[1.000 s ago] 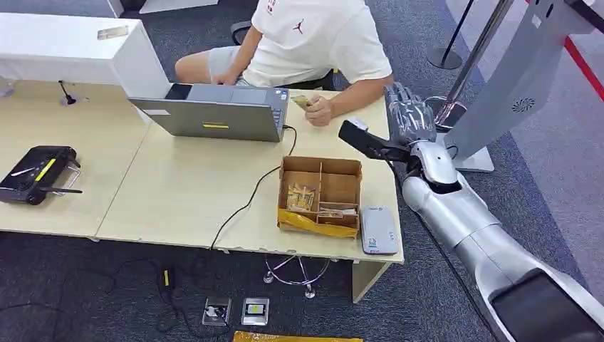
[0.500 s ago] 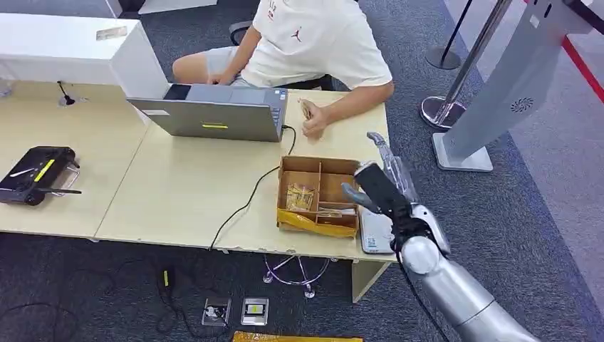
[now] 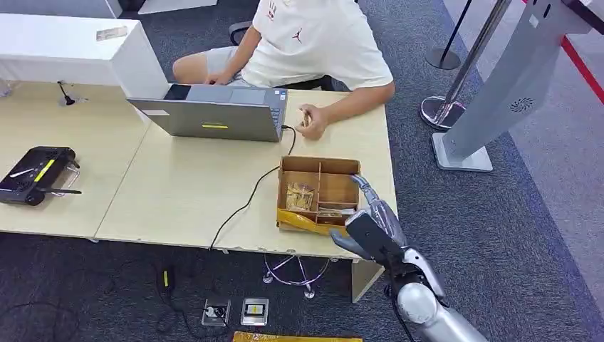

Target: Pass the card to the sensor for recognition and then transmit it.

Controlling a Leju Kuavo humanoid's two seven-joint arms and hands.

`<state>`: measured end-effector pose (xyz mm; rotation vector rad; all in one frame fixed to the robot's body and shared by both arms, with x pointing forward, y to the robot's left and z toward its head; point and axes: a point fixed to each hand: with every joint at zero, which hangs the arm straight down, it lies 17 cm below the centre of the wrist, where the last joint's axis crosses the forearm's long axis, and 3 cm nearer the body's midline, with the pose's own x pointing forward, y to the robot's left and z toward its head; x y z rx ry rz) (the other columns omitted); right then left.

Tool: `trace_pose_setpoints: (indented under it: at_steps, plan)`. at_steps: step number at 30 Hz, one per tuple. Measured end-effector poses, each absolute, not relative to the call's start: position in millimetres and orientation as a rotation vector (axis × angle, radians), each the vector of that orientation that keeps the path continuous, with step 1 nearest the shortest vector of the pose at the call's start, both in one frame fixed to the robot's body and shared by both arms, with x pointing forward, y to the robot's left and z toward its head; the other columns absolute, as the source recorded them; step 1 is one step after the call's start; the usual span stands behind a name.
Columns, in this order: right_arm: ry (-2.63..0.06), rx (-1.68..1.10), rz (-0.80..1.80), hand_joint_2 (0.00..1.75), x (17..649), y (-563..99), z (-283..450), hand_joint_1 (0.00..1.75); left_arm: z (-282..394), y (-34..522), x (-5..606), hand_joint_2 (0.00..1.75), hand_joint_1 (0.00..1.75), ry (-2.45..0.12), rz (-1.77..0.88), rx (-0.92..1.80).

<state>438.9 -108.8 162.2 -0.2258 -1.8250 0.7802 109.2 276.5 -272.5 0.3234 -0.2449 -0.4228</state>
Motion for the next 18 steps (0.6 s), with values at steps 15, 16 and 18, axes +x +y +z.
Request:
trace_pose_setpoints:
  at_steps: [15,16,18]
  plan:
    - [-1.854,-0.6,1.041,1.75,449,-106,168,0.0,-272,275,111,0.0,0.0,-0.251,-0.436,0.32]
    - [-1.861,-0.644,1.072,1.75,451,-104,172,0.0,-272,275,112,0.0,0.0,-0.251,-0.436,0.32]
    - [-1.866,-0.719,1.143,1.75,454,-97,177,0.0,-272,275,112,0.0,0.0,-0.251,-0.437,0.317]
